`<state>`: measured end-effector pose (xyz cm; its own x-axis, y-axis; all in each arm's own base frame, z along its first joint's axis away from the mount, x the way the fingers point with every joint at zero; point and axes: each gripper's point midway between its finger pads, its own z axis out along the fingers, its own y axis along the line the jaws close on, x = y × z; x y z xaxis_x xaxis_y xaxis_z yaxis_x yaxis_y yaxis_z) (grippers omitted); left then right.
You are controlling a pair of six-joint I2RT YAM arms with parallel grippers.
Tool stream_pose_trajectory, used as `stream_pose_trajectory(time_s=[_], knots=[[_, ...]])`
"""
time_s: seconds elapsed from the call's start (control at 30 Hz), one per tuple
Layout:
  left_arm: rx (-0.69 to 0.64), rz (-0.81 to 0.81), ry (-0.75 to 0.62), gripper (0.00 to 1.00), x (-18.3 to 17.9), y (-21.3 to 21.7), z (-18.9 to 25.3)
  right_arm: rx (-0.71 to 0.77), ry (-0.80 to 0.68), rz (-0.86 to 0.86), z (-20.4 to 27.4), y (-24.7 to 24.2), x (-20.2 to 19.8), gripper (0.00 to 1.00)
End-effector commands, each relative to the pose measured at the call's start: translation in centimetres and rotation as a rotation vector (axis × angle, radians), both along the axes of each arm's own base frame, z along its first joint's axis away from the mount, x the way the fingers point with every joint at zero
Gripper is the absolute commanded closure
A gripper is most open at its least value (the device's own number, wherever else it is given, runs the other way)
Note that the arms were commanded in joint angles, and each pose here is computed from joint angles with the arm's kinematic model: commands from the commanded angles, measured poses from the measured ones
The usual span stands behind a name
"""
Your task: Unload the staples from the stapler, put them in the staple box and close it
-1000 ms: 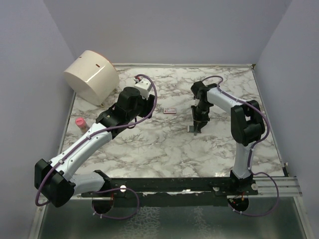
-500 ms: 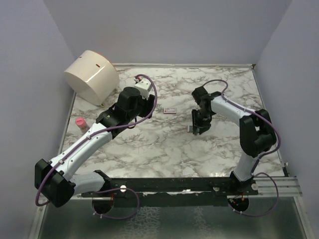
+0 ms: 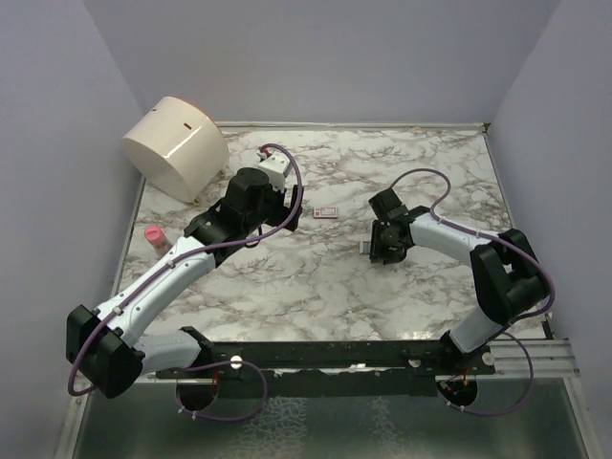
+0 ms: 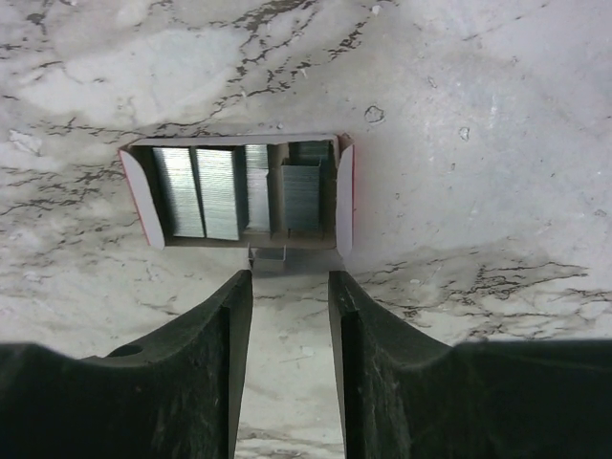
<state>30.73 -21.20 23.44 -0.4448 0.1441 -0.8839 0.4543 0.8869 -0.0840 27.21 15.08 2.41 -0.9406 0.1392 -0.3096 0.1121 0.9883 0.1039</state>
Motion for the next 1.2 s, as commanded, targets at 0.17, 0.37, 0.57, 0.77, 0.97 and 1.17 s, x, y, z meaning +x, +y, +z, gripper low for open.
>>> stream_pose_trajectory(time_s=[0.17, 0.37, 0.57, 0.77, 0.97, 1.17], knots=[[0.007, 0.019, -0.013, 0.12, 0.0, 0.3, 0.1, -0.006, -0.165, -0.059, 0.4, 0.4, 3.0, 0.65], [0.007, 0.017, -0.012, 0.12, 0.0, 0.3, 0.1, -0.026, -0.154, -0.06, 0.2, 0.5, 3.1, 0.68], [0.007, 0.013, -0.01, 0.12, 0.0, 0.2, 0.0, -0.034, -0.164, -0.059, 0.9, 0.5, 3.2, 0.72], [0.004, 0.011, -0.013, 0.12, -0.1, 0.1, 0.2, -0.041, -0.149, -0.056, 0.5, 0.5, 3.1, 0.75], [0.003, 0.005, -0.011, 0.12, -0.1, 0.0, 0.1, -0.059, -0.14, -0.053, 0.3, 0.5, 3.0, 0.75], [0.001, 0.004, -0.013, 0.12, -0.2, 0.0, 0.2, -0.063, -0.123, -0.051, -0.2, 0.5, 2.9, 0.75]])
